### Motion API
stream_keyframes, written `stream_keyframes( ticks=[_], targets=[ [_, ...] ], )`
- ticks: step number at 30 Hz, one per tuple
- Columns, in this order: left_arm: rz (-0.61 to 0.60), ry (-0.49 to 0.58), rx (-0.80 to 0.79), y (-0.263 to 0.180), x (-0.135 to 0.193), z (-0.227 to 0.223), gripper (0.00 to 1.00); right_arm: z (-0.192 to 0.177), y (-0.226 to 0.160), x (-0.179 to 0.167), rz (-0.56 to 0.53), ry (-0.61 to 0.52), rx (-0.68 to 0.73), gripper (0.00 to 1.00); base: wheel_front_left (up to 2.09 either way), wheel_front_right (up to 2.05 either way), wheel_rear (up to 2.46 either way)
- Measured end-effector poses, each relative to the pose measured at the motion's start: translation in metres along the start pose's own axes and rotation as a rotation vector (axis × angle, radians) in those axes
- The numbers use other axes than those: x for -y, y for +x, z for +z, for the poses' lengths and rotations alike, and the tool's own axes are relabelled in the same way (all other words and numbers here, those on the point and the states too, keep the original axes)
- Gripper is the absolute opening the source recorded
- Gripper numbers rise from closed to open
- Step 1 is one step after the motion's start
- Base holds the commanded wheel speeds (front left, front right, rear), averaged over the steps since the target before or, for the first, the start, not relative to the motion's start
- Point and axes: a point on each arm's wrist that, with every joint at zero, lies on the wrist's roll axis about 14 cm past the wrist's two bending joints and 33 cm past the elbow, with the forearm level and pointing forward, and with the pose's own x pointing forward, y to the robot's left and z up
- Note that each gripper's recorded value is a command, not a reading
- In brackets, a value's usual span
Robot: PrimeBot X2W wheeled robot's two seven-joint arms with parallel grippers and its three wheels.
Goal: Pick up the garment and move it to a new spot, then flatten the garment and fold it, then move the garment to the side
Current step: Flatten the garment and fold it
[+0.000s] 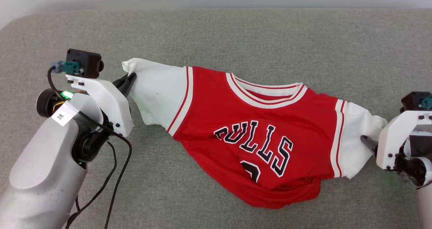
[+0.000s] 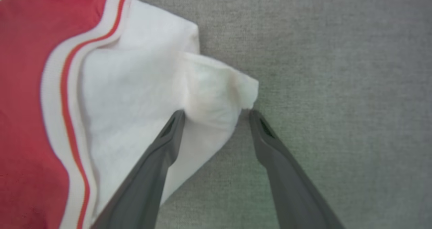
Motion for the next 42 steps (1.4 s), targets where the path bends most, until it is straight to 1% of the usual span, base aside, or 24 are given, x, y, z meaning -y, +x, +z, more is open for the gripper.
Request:
stream_keyframes(
  ticks=[3,4,5,6,9,12,15,18,28,32,34,37,42],
  targets=[
    [0.004,-0.001,-0.008,0.001,-0.002,-0.003,0.00,-0.010,0.006,-0.003,0.009,0.011,-0.062,1.00,0.00,0.00,0.00],
    [0.003,-0.001,-0.010,0.002,-0.002,-0.004,0.00,-0.012,0.007,-0.003,0.010,0.015,-0.081,0.46,0.00,0.00,0.00],
    [0.003,-0.001,-0.010,0.002,-0.002,-0.004,0.00,-0.014,0.008,-0.004,0.012,0.017,-0.096,0.20,0.00,0.00,0.00],
    [0.002,-0.001,-0.011,0.003,-0.002,-0.004,0.00,-0.015,0.008,-0.005,0.018,0.025,-0.104,0.00,0.00,0.00,0.00],
    [-0.001,0.000,-0.009,0.003,-0.002,-0.004,0.00,-0.013,0.009,-0.008,0.030,0.033,-0.102,0.00,0.00,0.00,0.00],
    [-0.003,-0.005,-0.006,0.001,-0.002,-0.003,0.00,-0.004,0.005,-0.009,0.034,0.023,-0.064,0.00,0.00,0.00,0.00],
    [0.003,-0.004,0.016,-0.002,-0.003,0.003,0.00,0.019,-0.004,-0.007,0.027,0.008,0.034,0.00,0.00,0.00,0.00],
    [0.014,0.000,0.060,-0.007,-0.004,0.015,0.00,0.057,-0.023,-0.001,0.011,-0.011,0.181,0.00,0.00,0.00,0.00],
    [0.044,0.037,0.302,-0.023,-0.008,0.096,0.00,0.165,-0.105,0.006,-0.033,-0.056,0.622,0.00,0.00,0.00,0.00],
    [0.060,0.042,0.409,-0.023,-0.012,0.131,0.00,0.203,-0.135,0.004,-0.043,-0.060,0.759,0.00,0.00,0.00,0.00],
    [0.063,0.032,0.488,-0.023,-0.013,0.155,0.00,0.223,-0.147,0.002,-0.057,-0.085,0.817,0.00,0.00,0.00,0.00],
    [0.068,0.039,0.566,-0.020,-0.015,0.180,0.00,0.253,-0.166,-0.005,-0.058,-0.107,0.916,0.00,0.00,0.00,0.00],
    [0.103,0.072,0.680,-0.013,-0.026,0.226,0.00,0.303,-0.196,-0.017,-0.064,-0.152,1.074,0.00,0.00,0.00,0.00]
  ],
)
